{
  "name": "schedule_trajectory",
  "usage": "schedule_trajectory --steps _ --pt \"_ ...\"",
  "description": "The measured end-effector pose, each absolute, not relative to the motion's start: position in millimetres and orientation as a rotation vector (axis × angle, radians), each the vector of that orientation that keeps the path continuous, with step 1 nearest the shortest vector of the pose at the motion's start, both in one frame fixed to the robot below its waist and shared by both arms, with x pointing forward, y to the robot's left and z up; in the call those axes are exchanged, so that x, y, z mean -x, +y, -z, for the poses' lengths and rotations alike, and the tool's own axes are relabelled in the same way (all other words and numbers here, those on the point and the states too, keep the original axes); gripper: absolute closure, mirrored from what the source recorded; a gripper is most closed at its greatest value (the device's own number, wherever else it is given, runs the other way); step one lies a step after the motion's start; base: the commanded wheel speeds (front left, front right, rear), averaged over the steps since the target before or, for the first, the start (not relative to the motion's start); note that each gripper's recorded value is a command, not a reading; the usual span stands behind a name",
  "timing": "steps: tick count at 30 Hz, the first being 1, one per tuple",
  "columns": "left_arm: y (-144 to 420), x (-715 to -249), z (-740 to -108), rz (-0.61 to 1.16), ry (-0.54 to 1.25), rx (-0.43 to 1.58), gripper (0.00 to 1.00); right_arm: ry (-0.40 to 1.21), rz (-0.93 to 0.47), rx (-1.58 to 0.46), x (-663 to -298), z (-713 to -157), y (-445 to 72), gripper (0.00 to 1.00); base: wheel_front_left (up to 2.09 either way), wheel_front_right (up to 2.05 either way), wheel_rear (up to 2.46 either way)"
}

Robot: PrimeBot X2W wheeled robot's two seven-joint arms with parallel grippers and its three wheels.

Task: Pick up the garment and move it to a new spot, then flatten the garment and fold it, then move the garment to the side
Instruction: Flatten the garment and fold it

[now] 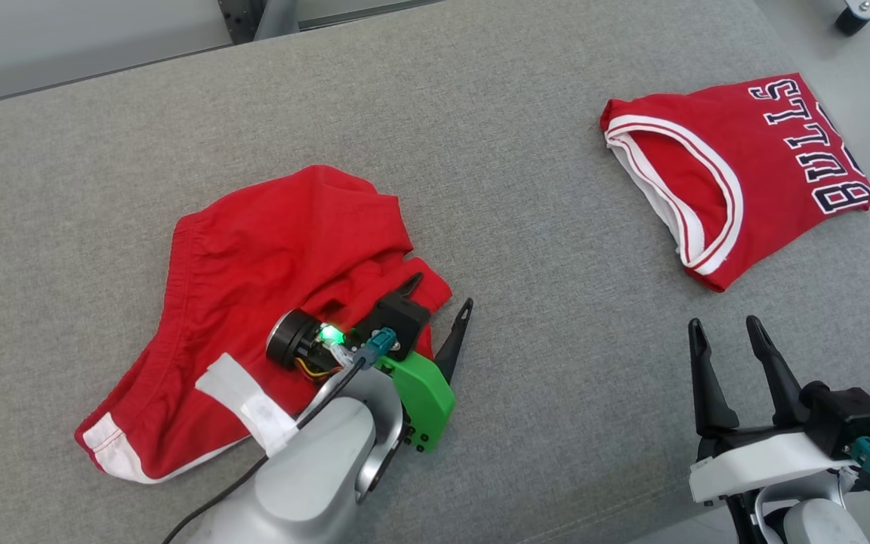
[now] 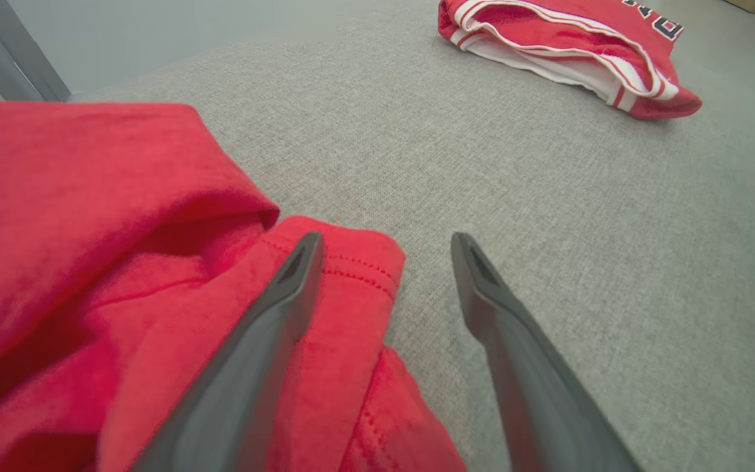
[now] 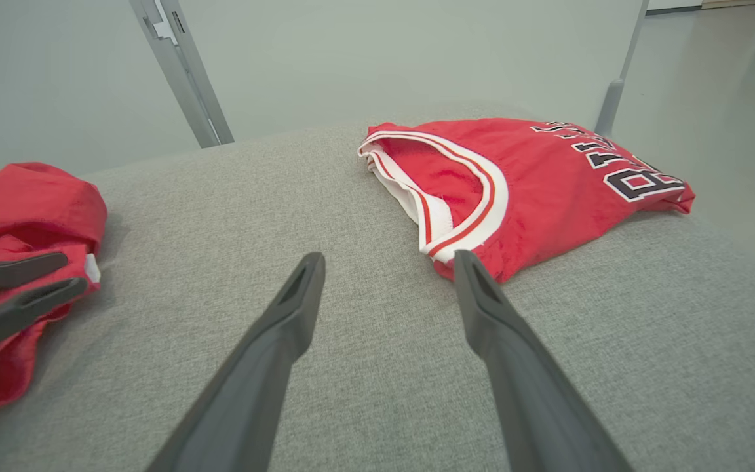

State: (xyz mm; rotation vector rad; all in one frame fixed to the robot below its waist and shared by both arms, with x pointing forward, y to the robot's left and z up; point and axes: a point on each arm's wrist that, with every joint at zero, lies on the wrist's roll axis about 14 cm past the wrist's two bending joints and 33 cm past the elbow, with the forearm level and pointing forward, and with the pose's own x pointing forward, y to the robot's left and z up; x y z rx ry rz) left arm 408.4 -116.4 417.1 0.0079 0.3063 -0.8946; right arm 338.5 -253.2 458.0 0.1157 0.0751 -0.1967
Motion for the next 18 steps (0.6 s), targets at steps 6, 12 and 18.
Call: schedule_trajectory --steps 6,12,18 --pt "-109 -408 -399 0.886 0.371 -0.068 0.18 0.073 0.201 -0.132 -339 -458 -254 0.0 0.0 0.0 0.0" --pt "-106 -413 -391 0.88 0.393 -0.093 0.57 0.07 0.199 -0.14 -343 -458 -253 0.0 0.0 0.0 0.0" --pt "-104 -415 -391 0.871 0.398 -0.077 0.73 0.072 0.196 -0.142 -344 -457 -252 0.0 0.0 0.0 0.0"
